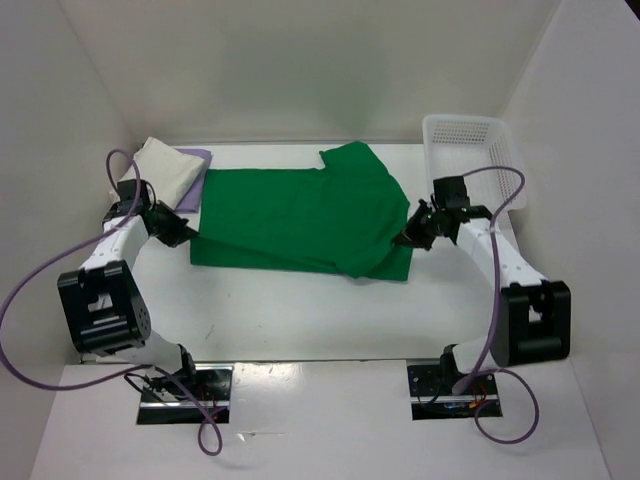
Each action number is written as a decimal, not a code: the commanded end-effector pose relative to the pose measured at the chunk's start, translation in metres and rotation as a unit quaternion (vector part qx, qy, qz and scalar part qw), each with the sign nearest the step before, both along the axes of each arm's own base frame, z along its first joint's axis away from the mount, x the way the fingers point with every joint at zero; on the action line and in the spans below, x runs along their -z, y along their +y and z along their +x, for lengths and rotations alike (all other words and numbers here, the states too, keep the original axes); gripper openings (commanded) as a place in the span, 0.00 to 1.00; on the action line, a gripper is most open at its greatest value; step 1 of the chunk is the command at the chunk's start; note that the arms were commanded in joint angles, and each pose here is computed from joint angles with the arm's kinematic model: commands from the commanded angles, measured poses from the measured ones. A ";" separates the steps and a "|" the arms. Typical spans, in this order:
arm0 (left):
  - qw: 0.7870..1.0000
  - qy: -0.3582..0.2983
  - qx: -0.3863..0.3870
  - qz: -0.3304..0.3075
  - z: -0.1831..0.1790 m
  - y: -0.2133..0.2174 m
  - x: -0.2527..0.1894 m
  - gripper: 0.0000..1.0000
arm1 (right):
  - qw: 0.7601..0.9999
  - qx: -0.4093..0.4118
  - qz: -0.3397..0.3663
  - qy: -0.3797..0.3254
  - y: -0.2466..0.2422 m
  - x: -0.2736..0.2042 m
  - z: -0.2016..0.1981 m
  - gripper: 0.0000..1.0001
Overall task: Fold and stack the t-shirts
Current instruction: Grap the side of the flattened tshirt closest away from the robot with both arms, then fold the flattened tshirt in 1/3 of the way
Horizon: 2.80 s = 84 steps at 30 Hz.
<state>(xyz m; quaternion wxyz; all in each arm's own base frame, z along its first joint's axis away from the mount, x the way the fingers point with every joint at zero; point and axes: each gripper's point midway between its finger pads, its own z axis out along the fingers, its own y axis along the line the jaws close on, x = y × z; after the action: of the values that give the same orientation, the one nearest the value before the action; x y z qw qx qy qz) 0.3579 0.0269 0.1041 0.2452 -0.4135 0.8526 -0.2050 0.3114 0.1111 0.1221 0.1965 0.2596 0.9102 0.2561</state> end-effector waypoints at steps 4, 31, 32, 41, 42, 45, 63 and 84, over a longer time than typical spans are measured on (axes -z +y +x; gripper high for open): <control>0.999 -0.033 -0.014 0.005 0.056 0.009 -0.007 0.00 | 0.992 0.013 -0.050 -0.113 -0.012 -0.039 0.107 0.00; 0.997 -0.028 -0.042 0.065 0.047 0.023 -0.003 0.51 | 0.981 0.026 -0.081 -0.176 -0.023 -0.061 0.170 0.47; 0.997 -0.025 -0.039 0.061 0.039 0.019 0.000 0.51 | 0.982 0.031 -0.076 -0.170 -0.023 -0.060 0.161 0.44; 0.998 0.057 -0.026 -0.008 -0.004 0.015 0.063 0.50 | 0.994 0.053 -0.082 -0.044 -0.033 0.036 0.051 0.12; 0.998 0.058 -0.023 -0.013 -0.003 0.013 0.066 0.50 | 0.993 0.058 -0.090 -0.040 -0.037 0.040 0.046 0.22; 0.998 0.061 -0.021 -0.019 -0.001 0.012 0.073 0.50 | 0.990 0.071 -0.117 -0.015 -0.048 0.062 0.031 0.48; 0.996 0.089 -0.016 -0.024 -0.019 0.010 0.092 0.00 | 0.978 0.129 -0.155 0.047 -0.070 0.101 0.018 0.00; 0.987 0.117 -0.005 -0.105 -0.135 -0.022 0.034 0.84 | 0.989 0.131 -0.067 0.009 -0.053 -0.014 -0.084 0.53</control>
<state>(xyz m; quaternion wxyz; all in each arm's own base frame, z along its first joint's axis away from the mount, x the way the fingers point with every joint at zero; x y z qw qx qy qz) 0.2303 0.0040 0.0603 0.1001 -0.4652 0.8427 -0.2518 0.2309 0.0634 0.1110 0.2221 0.3819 0.8786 0.1813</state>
